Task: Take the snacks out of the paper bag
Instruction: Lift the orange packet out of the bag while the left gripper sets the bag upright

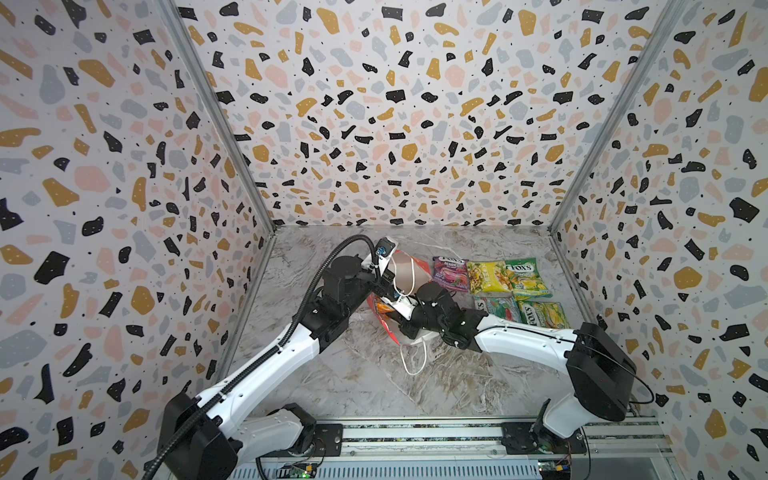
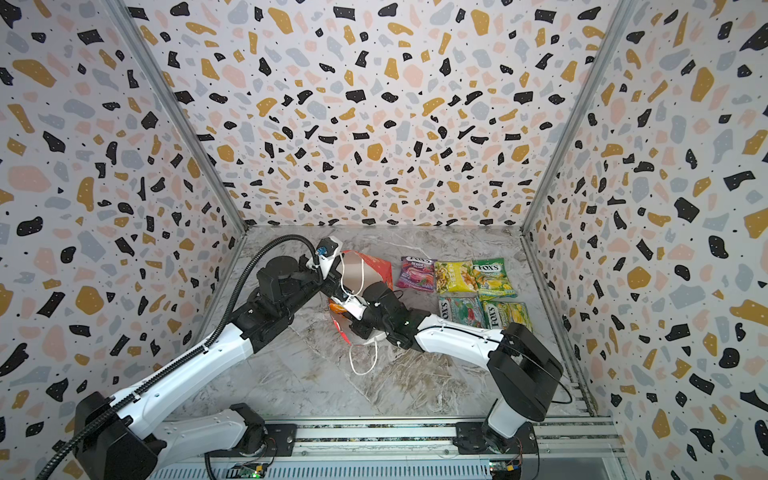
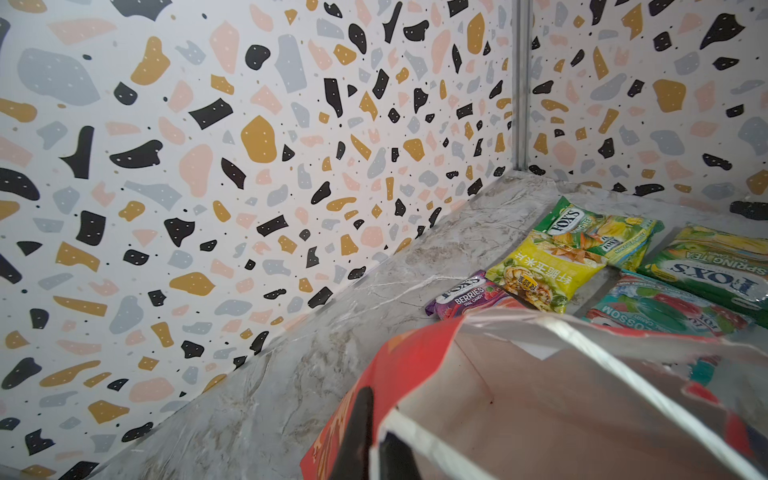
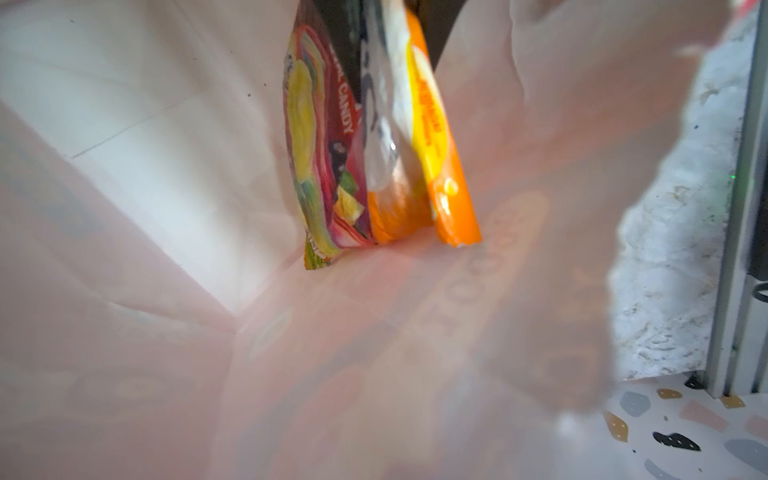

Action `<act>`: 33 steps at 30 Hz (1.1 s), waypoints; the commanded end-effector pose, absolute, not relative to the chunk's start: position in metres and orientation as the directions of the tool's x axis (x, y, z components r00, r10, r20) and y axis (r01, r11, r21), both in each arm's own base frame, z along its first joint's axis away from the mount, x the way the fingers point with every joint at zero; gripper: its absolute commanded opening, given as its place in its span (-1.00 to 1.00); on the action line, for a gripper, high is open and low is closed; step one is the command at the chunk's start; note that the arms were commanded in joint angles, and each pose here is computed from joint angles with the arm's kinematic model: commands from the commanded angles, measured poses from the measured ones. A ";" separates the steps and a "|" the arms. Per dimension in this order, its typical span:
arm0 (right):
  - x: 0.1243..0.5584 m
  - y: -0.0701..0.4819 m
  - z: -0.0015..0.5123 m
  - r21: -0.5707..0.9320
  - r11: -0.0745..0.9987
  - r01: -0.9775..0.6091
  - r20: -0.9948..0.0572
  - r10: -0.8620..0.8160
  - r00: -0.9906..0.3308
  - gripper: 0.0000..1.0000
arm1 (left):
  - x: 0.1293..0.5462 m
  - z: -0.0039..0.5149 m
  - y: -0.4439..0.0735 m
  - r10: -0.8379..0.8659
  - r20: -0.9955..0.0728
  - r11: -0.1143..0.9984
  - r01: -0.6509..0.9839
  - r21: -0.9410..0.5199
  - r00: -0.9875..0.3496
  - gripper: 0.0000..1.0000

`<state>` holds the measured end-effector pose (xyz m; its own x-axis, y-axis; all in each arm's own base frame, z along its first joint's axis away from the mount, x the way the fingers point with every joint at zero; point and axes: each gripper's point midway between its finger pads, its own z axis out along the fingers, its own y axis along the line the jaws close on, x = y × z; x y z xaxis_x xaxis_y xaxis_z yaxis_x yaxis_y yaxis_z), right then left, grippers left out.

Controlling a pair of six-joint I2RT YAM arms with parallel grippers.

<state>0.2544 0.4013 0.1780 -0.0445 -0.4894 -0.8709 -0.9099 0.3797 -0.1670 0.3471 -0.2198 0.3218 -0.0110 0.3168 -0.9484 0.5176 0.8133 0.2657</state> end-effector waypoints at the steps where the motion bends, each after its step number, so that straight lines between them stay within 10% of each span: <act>1: 0.239 0.402 0.220 -0.302 0.356 -0.884 -0.893 -0.431 0.131 -0.81 | 0.357 0.353 -0.213 0.257 -0.966 0.862 0.445 0.243 0.030 -1.00; 33: 0.186 0.306 0.418 -0.123 0.478 -0.870 -0.992 -0.073 0.101 -0.75 | 0.391 0.326 -0.176 0.237 -0.963 0.931 0.312 0.188 -0.126 -1.00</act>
<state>0.1882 0.3260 0.3729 0.0986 -0.1805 -0.9786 -0.8884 0.4270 -0.1683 0.3842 -0.1814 0.3022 -0.1479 0.3058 -0.9405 0.3543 0.9043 0.2383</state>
